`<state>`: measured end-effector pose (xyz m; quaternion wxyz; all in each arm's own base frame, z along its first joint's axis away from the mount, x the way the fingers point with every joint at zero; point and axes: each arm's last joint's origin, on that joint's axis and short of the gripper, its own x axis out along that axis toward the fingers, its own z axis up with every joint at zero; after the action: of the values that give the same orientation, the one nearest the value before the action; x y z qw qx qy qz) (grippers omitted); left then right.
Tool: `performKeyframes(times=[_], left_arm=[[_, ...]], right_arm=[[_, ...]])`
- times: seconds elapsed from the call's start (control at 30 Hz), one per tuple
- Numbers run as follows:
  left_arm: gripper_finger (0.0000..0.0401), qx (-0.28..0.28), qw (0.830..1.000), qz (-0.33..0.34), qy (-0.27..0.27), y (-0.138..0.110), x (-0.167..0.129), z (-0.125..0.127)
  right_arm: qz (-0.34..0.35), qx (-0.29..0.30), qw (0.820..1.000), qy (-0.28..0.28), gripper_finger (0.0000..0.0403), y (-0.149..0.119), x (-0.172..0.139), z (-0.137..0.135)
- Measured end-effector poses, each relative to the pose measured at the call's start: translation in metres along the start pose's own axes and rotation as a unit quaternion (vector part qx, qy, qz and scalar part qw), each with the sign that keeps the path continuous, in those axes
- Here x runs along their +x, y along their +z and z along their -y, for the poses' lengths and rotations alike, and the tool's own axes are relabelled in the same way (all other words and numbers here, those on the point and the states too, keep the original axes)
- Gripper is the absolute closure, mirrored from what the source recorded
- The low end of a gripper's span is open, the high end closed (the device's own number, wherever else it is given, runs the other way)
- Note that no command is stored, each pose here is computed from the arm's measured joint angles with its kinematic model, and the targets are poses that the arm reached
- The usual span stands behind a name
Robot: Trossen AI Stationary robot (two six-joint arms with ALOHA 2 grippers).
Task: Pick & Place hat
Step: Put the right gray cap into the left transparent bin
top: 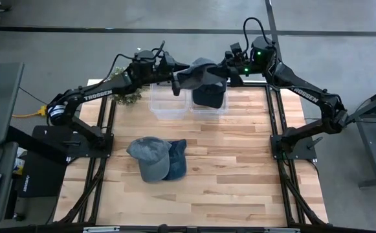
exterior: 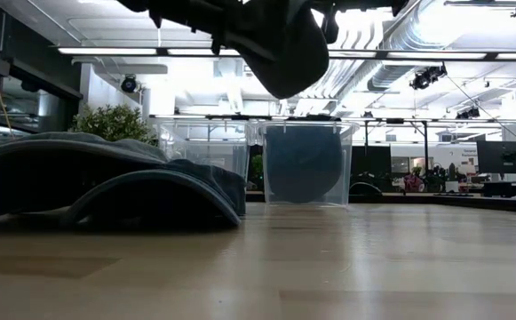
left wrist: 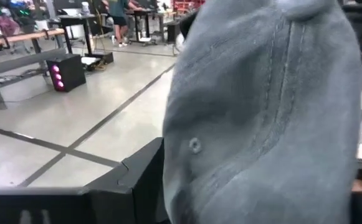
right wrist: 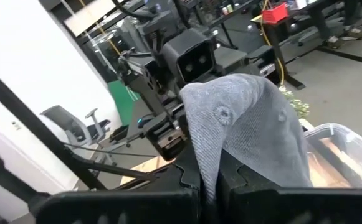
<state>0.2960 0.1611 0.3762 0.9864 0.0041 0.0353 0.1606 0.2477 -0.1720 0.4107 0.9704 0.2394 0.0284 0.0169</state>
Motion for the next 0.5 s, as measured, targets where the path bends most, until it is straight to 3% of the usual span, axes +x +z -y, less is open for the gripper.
performKeyframes(times=[0.1,0.27,0.5], left_arm=[[0.0262,0.001,1.000,0.002,0.014,0.0010,-0.0003,-0.0007],[0.0378,0.000,1.000,0.001,0.008,0.0008,-0.0004,-0.0010],[0.0397,-0.007,1.000,-0.004,0.021,-0.0004,-0.0003,-0.0018]], right_arm=[[-0.004,-0.003,1.000,0.007,0.0403,-0.0003,0.0000,-0.0004],[-0.008,-0.006,1.000,0.011,0.0403,0.0003,-0.0024,0.0019],[-0.004,-0.004,1.000,-0.001,0.0403,0.0030,-0.0085,0.0091]])
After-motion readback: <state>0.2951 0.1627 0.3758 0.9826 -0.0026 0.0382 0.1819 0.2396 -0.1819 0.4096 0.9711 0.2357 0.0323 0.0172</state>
